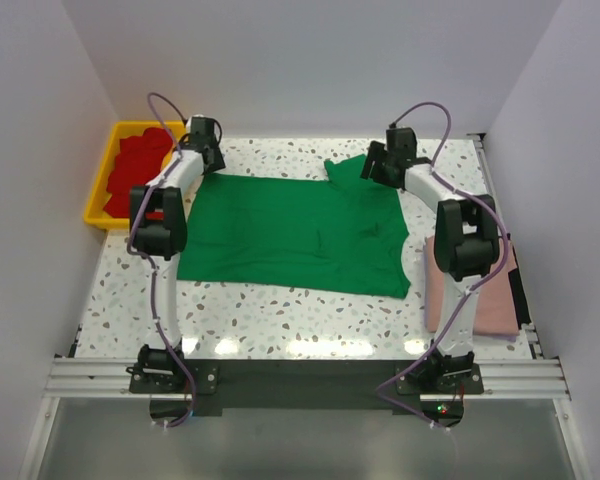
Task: Fold and stack the t-shirts
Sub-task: Fold the tshirt
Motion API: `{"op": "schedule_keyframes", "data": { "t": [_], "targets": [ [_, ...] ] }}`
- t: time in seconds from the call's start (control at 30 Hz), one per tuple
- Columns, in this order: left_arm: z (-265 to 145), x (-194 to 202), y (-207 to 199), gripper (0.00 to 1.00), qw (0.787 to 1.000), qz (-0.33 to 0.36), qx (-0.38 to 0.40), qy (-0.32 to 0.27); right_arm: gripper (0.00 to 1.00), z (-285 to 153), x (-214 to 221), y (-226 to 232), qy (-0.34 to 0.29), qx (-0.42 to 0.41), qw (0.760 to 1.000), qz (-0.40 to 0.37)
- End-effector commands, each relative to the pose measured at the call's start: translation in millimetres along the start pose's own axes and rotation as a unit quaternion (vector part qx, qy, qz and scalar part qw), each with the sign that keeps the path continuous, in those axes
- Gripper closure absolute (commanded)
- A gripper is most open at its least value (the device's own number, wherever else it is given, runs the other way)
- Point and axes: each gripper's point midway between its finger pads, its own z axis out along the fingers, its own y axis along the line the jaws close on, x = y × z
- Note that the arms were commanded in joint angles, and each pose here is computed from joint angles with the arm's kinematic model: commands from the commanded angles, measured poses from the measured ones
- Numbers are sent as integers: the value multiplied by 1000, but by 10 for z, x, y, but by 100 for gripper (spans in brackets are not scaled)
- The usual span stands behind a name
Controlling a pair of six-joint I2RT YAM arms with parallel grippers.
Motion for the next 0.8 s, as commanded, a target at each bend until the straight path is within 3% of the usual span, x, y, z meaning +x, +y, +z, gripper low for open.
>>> {"op": "schedule_keyframes", "data": {
  "t": [0.0,0.53,0.77],
  "targets": [
    [-16,-292,47,42,999,11,-13,-43,33,-49,-395,163,-52,-30,998,8],
    [190,-32,7,51,1000,0,-3,-21,33,17,-391,-80,-48,-19,998,21],
    [226,9,13,62,1000,-7,-3,-20,33,154,-392,-217,-44,-8,999,27]
  ]
}}
